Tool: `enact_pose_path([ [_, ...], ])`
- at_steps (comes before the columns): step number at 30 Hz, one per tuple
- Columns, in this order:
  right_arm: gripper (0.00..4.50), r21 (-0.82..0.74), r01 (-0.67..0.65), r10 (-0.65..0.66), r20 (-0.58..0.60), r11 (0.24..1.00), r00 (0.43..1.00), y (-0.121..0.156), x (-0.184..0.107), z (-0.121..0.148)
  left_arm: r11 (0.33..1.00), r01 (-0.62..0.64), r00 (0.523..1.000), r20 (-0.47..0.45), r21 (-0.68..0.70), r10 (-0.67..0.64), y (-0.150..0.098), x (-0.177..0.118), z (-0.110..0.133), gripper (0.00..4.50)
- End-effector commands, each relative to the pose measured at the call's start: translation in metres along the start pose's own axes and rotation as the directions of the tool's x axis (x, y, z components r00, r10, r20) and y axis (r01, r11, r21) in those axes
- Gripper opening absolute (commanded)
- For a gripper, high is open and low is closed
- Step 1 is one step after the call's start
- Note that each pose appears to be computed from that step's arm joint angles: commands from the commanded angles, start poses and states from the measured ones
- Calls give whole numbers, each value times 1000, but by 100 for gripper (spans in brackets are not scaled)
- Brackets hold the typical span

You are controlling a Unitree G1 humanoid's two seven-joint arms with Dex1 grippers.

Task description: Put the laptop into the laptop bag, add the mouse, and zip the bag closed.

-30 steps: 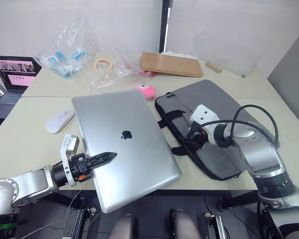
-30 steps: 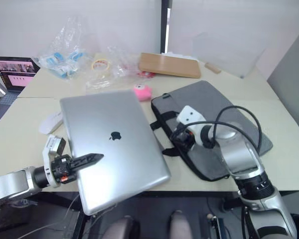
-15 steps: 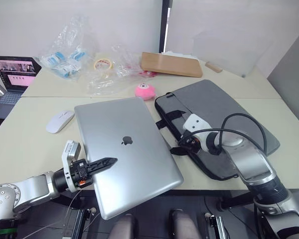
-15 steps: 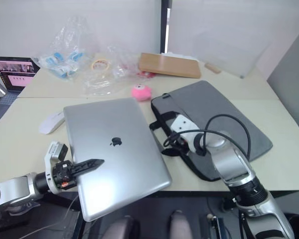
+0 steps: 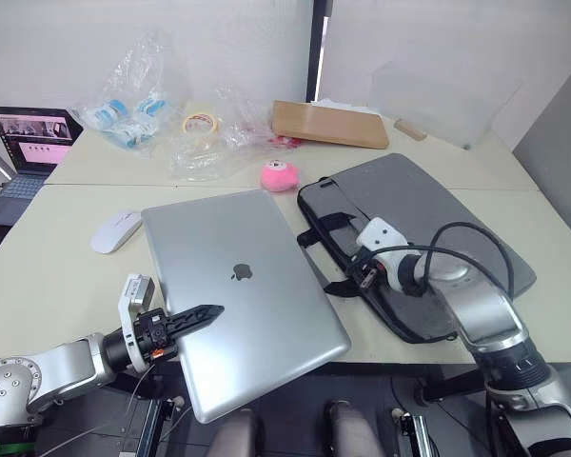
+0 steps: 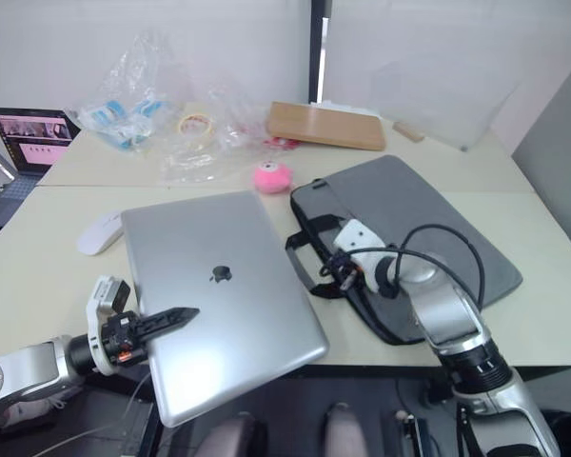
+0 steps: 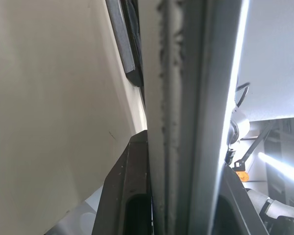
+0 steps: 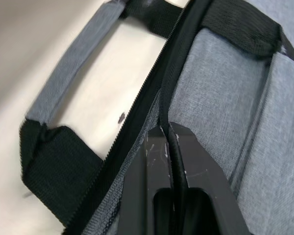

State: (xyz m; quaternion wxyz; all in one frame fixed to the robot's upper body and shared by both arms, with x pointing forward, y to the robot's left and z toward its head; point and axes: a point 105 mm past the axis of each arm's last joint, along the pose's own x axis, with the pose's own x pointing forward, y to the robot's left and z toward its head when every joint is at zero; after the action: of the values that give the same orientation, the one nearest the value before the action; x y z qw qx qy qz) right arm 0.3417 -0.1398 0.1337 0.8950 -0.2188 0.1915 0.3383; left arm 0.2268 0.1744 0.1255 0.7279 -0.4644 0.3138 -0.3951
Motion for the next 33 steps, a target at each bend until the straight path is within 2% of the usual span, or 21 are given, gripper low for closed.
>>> enact_pose_path([
  [1, 2, 62, -13, 6, 113, 998, 994, -14, -22, 36, 993, 116, 987, -113, 4, -115, -22, 10, 2, 38],
  [9, 2, 123, -16, -1, 143, 992, 990, -26, -34, 52, 982, 183, 969, -158, -52, -189, -27, 27, 19, 38],
  [26, 2, 176, -28, -7, 194, 984, 981, -29, -45, 77, 969, 205, 968, -115, -138, -221, -28, 72, 50, 38],
  [33, 2, 200, -41, -3, 216, 979, 976, -25, -45, 85, 976, 169, 981, -74, -139, -181, -32, 108, 56, 38],
])
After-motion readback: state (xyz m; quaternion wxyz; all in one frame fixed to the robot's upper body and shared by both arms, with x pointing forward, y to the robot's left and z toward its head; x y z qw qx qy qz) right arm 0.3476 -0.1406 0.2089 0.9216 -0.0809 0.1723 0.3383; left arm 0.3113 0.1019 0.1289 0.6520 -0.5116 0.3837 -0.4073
